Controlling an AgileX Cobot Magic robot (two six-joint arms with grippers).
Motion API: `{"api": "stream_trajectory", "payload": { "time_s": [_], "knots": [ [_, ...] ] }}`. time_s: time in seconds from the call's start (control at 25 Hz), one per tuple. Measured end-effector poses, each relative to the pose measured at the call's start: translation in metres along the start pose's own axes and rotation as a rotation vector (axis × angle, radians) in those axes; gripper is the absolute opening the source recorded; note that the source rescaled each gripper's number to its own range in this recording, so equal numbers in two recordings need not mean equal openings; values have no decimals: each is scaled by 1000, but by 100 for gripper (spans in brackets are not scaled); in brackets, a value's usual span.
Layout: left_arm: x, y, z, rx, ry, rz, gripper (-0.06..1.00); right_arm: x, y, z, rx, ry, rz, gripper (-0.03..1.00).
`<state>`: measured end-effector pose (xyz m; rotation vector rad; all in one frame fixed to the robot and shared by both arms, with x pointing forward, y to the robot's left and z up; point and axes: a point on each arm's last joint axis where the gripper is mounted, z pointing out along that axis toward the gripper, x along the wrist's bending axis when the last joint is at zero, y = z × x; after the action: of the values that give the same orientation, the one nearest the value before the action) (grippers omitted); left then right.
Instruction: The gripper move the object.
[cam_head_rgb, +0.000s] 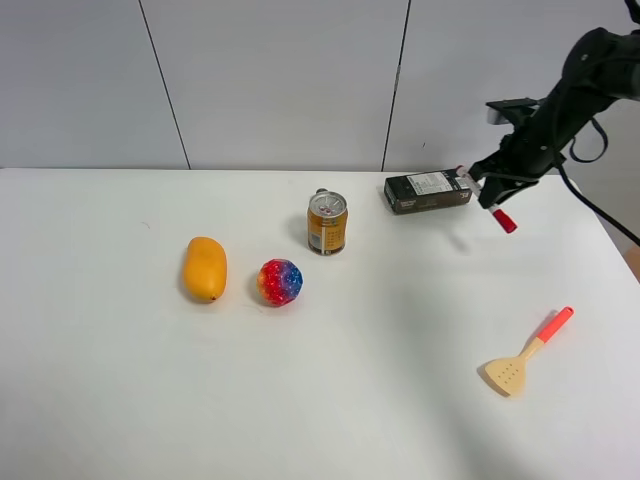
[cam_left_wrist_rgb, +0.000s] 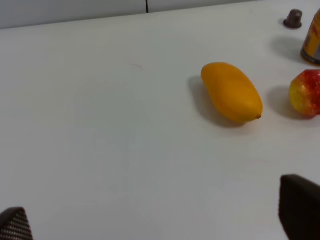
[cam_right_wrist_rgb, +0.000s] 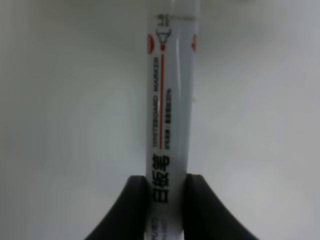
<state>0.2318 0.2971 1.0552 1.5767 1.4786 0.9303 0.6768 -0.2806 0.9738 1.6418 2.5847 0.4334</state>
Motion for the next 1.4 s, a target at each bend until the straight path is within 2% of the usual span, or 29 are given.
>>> {"api": "stream_trajectory", "payload": {
  "time_s": [0.2,0.36,0.72,1.08,1.16,1.32,1.36,1.4],
  "knots": [
    [0,0,0,0,0,0,100,66,26,12,-53,52,-119,0],
    [0,0,0,0,0,-1,100,96,40,20,-125,50,-174,0],
    [0,0,0,0,0,-1,100,88,55,77,-82,60,-171,0],
    [0,0,0,0,0,0,100,83,80,96,-99,80,-108,1],
    [0,0,0,0,0,0,100,82,81,97,-107,78,-106,11],
    [0,0,0,0,0,-1,100,81,85,98,-145,68,-81,69],
    [0,0,0,0,0,-1,100,82,86,98,-158,64,-63,80],
    [0,0,0,0,0,0,100,82,88,98,-169,63,-38,88]
  ]
}}
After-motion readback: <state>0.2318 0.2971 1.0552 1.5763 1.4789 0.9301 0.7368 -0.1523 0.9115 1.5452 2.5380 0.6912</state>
